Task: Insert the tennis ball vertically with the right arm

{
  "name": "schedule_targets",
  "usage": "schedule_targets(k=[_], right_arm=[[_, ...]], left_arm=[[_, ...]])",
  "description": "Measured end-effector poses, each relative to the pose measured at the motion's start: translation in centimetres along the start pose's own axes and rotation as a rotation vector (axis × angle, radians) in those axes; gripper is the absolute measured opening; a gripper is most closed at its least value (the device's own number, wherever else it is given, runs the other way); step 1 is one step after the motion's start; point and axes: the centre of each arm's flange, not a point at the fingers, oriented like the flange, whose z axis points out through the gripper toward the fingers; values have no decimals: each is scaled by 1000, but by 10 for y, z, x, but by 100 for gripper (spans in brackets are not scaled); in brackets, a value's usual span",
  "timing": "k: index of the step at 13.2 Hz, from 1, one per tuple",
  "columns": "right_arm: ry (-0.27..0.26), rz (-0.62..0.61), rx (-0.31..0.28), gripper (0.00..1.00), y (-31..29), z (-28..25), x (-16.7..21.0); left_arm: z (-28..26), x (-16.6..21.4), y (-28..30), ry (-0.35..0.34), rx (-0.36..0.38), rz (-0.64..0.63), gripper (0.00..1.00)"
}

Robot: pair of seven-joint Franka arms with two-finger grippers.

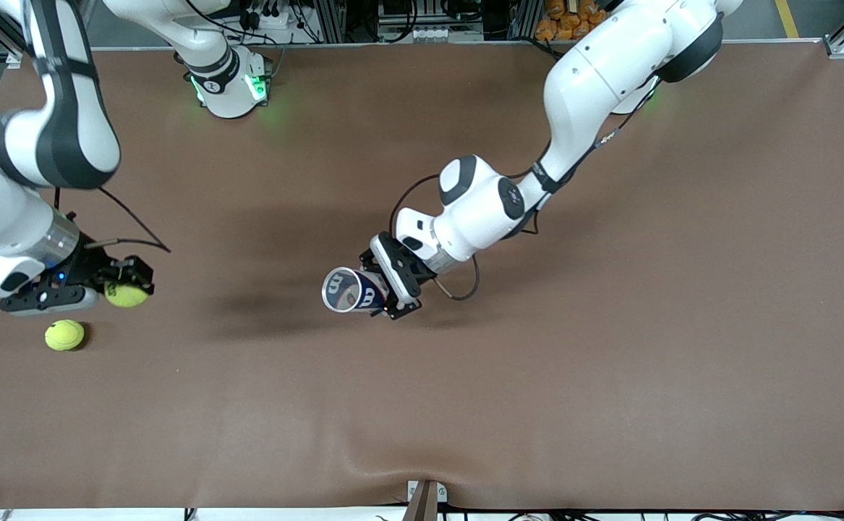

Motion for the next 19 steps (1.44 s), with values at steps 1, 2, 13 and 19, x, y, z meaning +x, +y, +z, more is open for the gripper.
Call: schedule_targets(k=[1, 2, 13, 19], right_arm=[[-6, 48, 9, 67, -22, -7, -1], [-7, 93, 16, 67, -50, -10, -2], [-17, 250, 24, 67, -157, -9, -18], [-17, 250, 24, 67, -157, -9, -18]], left_arm=[[6, -5, 9, 21, 5, -12, 72], [13, -10, 18, 39, 7, -26, 72], [49, -48, 91, 141, 71, -113, 72], [67, -64, 133, 176, 77, -173, 72]])
